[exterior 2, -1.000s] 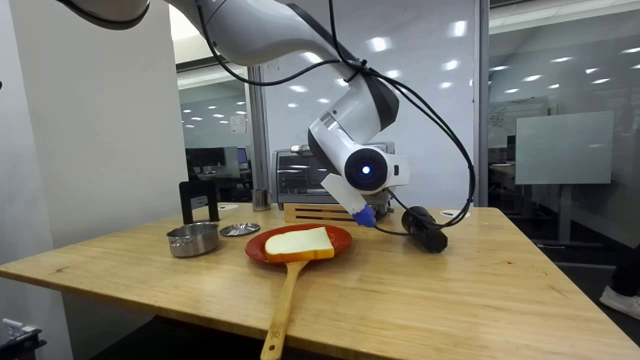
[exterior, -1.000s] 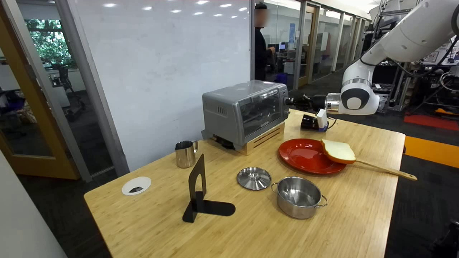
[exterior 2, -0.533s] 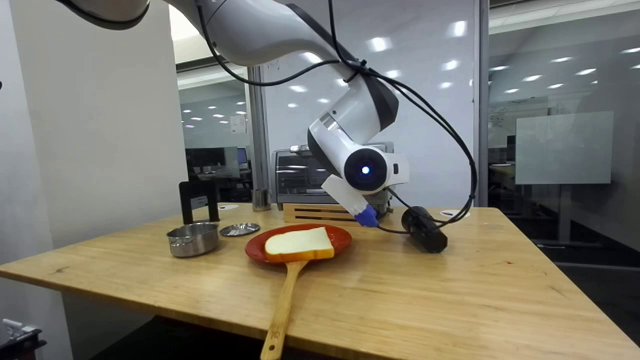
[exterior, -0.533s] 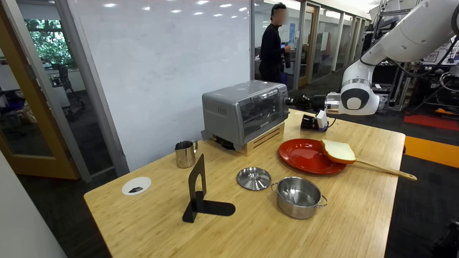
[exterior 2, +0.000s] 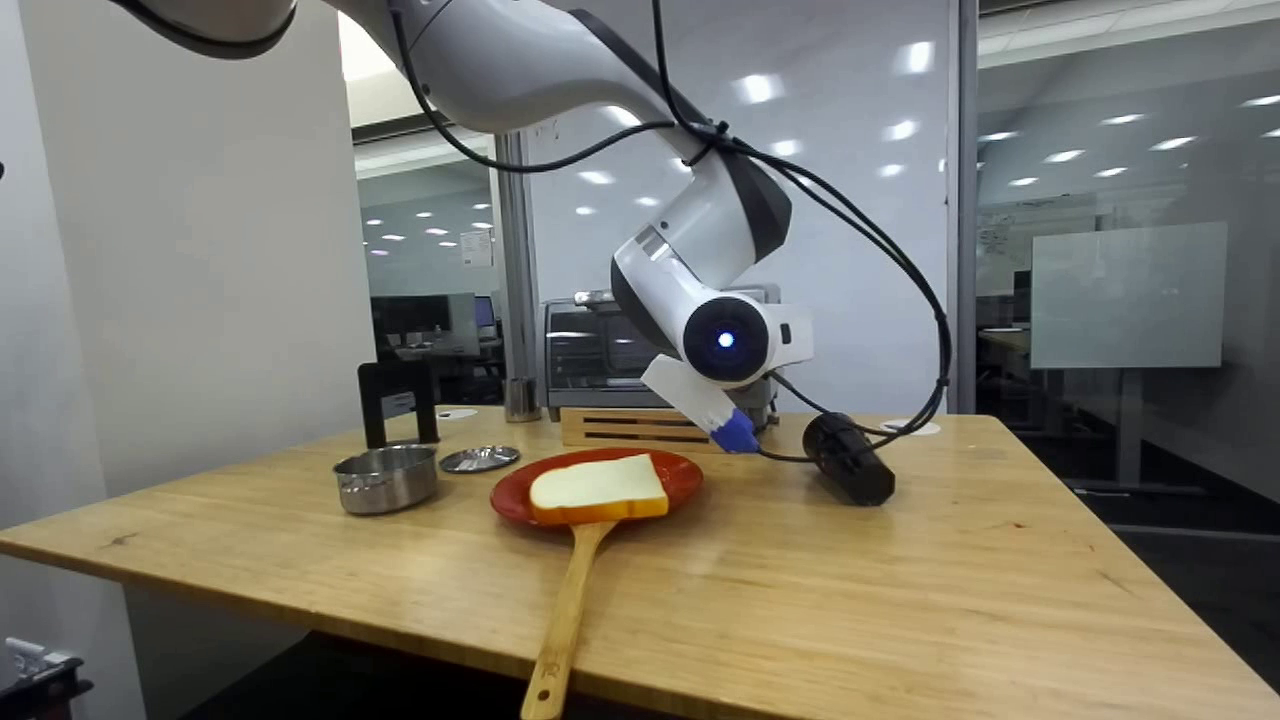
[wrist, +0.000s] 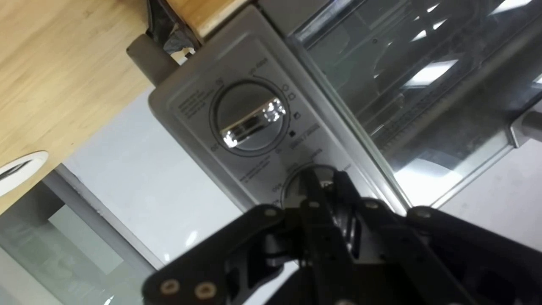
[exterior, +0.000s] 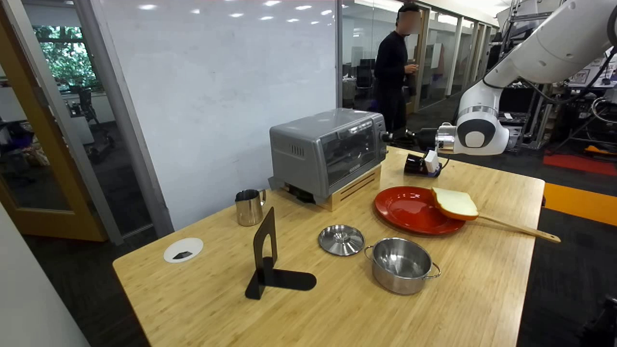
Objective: Twist the upper knob on the oven
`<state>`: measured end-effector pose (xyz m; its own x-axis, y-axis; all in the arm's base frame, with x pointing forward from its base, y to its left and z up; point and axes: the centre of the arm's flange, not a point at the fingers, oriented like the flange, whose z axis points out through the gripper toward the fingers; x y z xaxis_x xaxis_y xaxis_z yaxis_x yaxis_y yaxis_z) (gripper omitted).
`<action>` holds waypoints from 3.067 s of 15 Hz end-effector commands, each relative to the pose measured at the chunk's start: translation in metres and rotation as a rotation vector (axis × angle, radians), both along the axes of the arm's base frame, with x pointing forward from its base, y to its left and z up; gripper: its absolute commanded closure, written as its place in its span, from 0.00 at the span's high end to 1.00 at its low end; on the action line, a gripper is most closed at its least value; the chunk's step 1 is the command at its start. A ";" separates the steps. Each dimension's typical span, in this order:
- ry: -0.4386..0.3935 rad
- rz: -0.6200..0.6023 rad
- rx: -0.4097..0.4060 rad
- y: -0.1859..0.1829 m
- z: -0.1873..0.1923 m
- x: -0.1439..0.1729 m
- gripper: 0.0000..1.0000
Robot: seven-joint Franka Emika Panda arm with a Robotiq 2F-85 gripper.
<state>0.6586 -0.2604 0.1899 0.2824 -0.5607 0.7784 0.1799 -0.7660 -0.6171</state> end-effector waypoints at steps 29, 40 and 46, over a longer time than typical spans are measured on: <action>0.127 -0.316 -0.476 0.039 0.086 -0.105 1.00; 0.587 -0.532 -0.052 0.113 0.158 -0.150 1.00; 0.666 -0.662 0.268 0.148 0.169 -0.151 1.00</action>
